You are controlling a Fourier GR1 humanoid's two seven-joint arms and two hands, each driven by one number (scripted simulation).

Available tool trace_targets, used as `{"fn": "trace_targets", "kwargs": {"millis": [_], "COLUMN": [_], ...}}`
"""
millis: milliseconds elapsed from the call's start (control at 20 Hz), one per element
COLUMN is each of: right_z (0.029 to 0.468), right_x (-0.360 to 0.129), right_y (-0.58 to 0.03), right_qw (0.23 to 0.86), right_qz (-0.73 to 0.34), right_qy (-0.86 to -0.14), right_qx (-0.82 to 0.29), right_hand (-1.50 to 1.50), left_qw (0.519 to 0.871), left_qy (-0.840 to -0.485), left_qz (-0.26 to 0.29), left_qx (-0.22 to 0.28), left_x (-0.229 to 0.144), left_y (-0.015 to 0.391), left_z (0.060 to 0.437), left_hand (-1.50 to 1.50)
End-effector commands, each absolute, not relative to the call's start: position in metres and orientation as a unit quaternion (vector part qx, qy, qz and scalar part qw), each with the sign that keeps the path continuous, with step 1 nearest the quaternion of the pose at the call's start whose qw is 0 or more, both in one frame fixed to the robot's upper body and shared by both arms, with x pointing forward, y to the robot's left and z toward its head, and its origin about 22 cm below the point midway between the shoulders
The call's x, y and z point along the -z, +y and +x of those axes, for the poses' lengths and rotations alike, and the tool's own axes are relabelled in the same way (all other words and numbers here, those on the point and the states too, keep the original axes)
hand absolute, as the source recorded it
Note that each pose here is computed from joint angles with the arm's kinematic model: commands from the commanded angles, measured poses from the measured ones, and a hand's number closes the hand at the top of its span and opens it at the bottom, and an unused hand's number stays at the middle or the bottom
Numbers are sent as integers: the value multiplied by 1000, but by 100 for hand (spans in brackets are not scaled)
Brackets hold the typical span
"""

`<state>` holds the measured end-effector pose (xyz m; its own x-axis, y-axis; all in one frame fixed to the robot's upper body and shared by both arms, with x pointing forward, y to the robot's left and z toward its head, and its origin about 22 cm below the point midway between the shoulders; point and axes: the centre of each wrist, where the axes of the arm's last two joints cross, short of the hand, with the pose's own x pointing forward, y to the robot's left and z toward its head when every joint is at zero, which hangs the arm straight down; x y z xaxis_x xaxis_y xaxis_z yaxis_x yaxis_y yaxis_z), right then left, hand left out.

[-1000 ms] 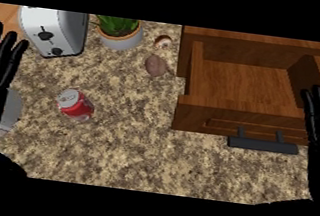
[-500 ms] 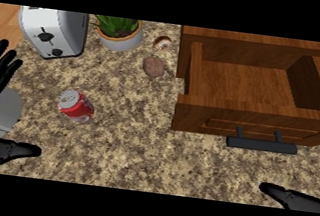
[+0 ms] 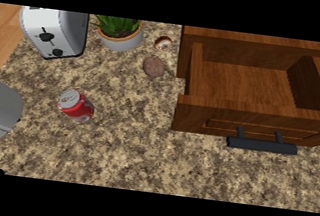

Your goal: Pick up the can, place it into the drawer and close the drawer

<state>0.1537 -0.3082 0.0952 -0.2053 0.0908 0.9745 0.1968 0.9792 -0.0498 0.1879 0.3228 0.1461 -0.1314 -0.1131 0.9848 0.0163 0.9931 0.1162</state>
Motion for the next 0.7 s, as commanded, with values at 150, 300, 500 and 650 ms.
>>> {"fn": "trace_targets", "kwargs": {"millis": [150, 300, 500, 650], "right_z": [134, 123, 132, 109], "right_x": [-96, -93, -101, -74], "right_y": [-331, -345, -353, -350], "right_qw": [624, 625, 626, 625], "right_qz": [-86, -84, -82, -78], "right_qy": [-775, -775, -775, -776], "right_qx": [44, 38, 42, 42], "right_hand": [-150, -150, -150, -150], "left_qw": [669, 682, 686, 693], "left_qy": [-743, -730, -725, -716], "left_qz": [2, -21, -41, -53], "left_qx": [-8, -32, -53, -66], "left_x": [-158, -156, -157, -134], "left_y": [312, 333, 342, 319], "left_z": [170, 191, 173, 201], "left_hand": [-150, -150, -150, -150]}}
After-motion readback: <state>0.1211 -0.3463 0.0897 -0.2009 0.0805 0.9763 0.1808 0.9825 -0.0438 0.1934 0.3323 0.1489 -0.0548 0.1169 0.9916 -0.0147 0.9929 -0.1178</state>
